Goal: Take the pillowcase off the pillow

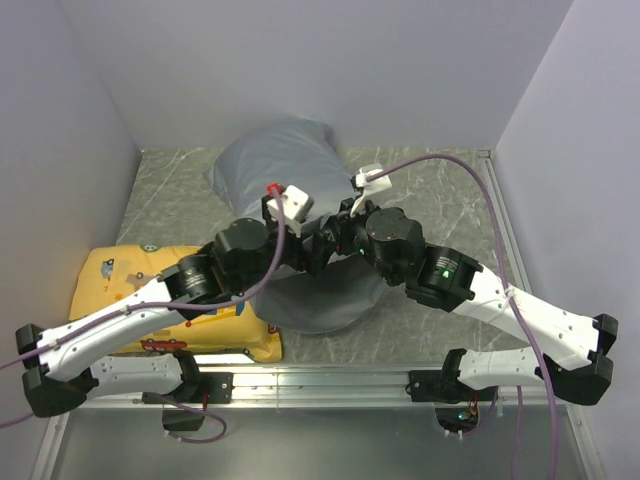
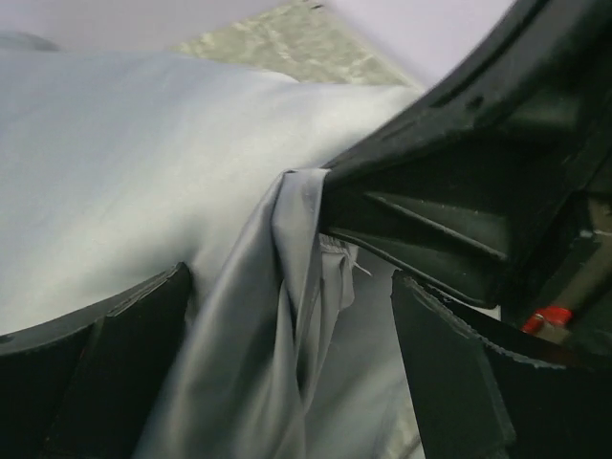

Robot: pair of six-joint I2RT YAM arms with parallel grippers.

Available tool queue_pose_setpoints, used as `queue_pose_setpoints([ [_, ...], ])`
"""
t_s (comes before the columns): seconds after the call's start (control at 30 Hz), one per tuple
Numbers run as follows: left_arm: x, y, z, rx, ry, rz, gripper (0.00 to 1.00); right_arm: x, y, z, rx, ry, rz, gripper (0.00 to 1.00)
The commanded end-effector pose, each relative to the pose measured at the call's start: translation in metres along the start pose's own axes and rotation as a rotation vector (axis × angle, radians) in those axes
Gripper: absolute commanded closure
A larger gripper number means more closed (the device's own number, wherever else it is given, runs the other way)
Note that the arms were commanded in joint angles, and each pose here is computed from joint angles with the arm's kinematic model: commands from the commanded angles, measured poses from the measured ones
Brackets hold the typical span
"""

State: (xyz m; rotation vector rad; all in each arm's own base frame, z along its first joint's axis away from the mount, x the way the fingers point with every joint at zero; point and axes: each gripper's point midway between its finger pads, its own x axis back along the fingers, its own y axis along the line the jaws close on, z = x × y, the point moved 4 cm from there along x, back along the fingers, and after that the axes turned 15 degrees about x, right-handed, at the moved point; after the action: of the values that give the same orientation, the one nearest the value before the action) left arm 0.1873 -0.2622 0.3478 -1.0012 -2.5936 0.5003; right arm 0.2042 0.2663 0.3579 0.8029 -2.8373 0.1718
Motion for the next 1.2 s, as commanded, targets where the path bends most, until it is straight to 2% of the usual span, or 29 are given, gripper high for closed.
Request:
queue_pose_setpoints([
  [0.0, -0.01, -0.015, -0.022, -0.111, -0.111, -0.071, 0.09, 0.02, -0.008, -0.056, -0.123, -0.184, -0.027, 1.0],
  [0.07, -0.018, -0.021, -0.017, -0.154, -0.118, -0.114, 0.11, 0.022, -0.011, -0.058, -0.124, -0.185, -0.026, 1.0],
  [0.13, -0.021, -0.003, -0.024, -0.168, -0.171, -0.296, 0.16, 0.027, -0.015, -0.06, -0.133, -0.197, -0.016, 1.0],
  [0.17, -0.026, 0.0, -0.024, -0.17, -0.182, -0.345, 0.24, 0.028, -0.016, -0.057, -0.136, -0.193, -0.013, 1.0],
  [0.23, -0.021, 0.013, -0.034, -0.144, -0.266, -0.463, 0.32, 0.034, -0.022, -0.059, -0.152, -0.209, -0.009, 1.0],
  [0.27, -0.018, 0.017, -0.039, -0.13, -0.295, -0.477, 0.4, 0.035, -0.021, -0.056, -0.155, -0.206, -0.018, 1.0],
  [0.33, -0.014, 0.015, -0.052, -0.073, -0.36, -0.461, 0.45, 0.041, -0.024, -0.056, -0.164, -0.214, -0.023, 1.0],
  [0.37, -0.01, 0.017, -0.061, -0.051, -0.388, -0.459, 0.53, 0.041, -0.022, -0.052, -0.165, -0.207, -0.033, 1.0],
  [0.43, -0.01, 0.016, -0.07, -0.034, -0.418, -0.451, 0.63, 0.047, -0.023, -0.051, -0.175, -0.22, -0.052, 1.0],
  [0.47, -0.011, 0.017, -0.073, -0.033, -0.424, -0.46, 0.75, 0.046, -0.023, -0.043, -0.172, -0.209, -0.054, 1.0],
  [0.57, -0.017, 0.009, -0.081, -0.024, -0.424, -0.423, 0.9, 0.048, -0.03, -0.03, -0.177, -0.192, -0.013, 0.96],
  [0.6, -0.018, 0.006, -0.082, -0.019, -0.422, -0.411, 0.91, 0.049, -0.032, -0.026, -0.177, -0.185, -0.003, 0.87],
  [0.67, -0.022, 0.002, -0.086, 0.002, -0.428, -0.401, 0.94, 0.048, -0.038, -0.014, -0.17, -0.155, 0.045, 0.76],
  [0.7, -0.023, 0.001, -0.087, 0.008, -0.431, -0.397, 0.94, 0.046, -0.044, -0.006, -0.161, -0.131, 0.093, 0.62],
  [0.77, -0.025, -0.001, -0.087, 0.006, -0.413, -0.404, 0.95, 0.044, -0.055, 0.006, -0.154, -0.093, 0.188, 0.46],
  [0.8, -0.026, -0.001, -0.086, 0.004, -0.407, -0.404, 0.95, 0.041, -0.064, 0.016, -0.134, -0.061, 0.268, 0.31],
  [0.83, -0.027, -0.003, -0.087, 0.012, -0.404, -0.397, 0.95, 0.041, -0.066, 0.019, -0.131, -0.054, 0.291, 0.26],
  [0.9, -0.027, -0.005, -0.088, 0.021, -0.403, -0.38, 0.94, 0.038, -0.066, 0.021, -0.11, -0.057, 0.302, 0.18],
  [1.17, -0.029, -0.014, -0.092, 0.05, -0.383, -0.309, 0.93, 0.025, -0.054, 0.02, -0.023, -0.062, 0.327, 0.15],
])
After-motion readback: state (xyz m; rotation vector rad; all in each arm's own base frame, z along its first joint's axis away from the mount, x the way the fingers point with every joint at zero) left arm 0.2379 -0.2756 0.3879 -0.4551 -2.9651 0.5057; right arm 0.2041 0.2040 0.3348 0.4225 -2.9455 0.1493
